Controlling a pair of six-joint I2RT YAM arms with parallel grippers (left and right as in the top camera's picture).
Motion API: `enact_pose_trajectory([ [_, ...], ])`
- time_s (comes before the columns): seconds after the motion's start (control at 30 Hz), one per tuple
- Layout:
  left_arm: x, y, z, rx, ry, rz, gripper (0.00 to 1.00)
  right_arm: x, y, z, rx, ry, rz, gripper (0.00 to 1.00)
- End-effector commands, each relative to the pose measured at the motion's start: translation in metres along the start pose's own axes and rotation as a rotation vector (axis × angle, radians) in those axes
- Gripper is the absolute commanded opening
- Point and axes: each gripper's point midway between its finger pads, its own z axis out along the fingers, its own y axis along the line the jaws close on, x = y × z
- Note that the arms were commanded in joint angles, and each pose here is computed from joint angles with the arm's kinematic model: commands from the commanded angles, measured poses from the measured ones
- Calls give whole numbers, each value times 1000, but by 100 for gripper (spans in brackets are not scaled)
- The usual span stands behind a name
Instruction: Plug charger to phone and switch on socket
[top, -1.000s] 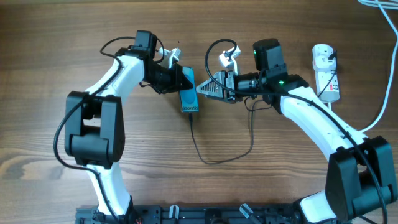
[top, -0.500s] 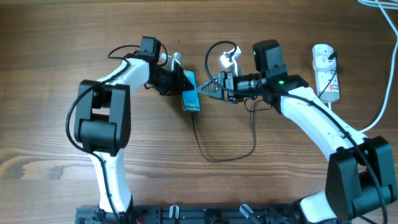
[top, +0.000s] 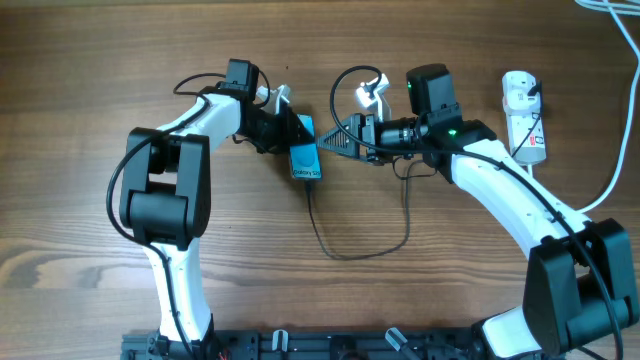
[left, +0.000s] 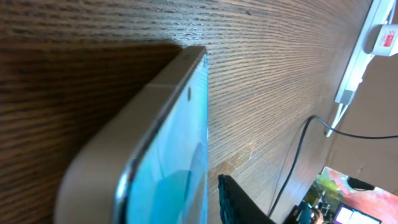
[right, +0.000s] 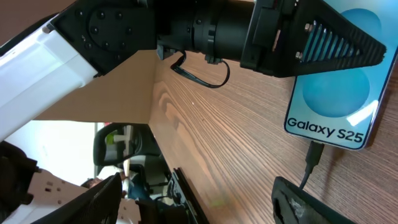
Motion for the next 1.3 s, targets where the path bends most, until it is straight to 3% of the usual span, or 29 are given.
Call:
enact_pose_trajectory([
  [0.0, 3, 19, 6, -73, 3, -19, 38, -4, 9, -3, -2, -15, -55, 78],
  [0.17, 2, 19, 6, -73, 3, -19, 47, -4, 9, -3, -1, -13, -50, 78],
  [0.37, 2, 21, 6, -84, -2, -48, 80, 10, -8, -3, 67, 22, 19, 73],
  [0.43, 2, 24, 5, -102, -5, -52, 88, 13, -10, -4, 78, 32, 49, 66],
  [0.7, -13, 17, -41, -298, -94, -57, 91, 20, -5, -11, 102, 36, 37, 64],
  [0.93, -15, -53, -156, -409, -364, 67, 92, 21, 23, -51, 225, -89, -89, 65],
  [1.07, 9, -113, -231, -341, -556, 166, 92, 30, 32, -89, 386, -183, -176, 72],
  [1.17, 40, -156, -285, -284, -708, 257, 100, 35, 44, -132, 550, -283, -242, 76],
  [1.23, 60, -176, -310, -254, -781, 304, 100, 35, 59, -163, 629, -388, -284, 88],
  [1.27, 68, -182, -319, -246, -810, 321, 100, 37, 73, -177, 630, -451, -319, 100],
])
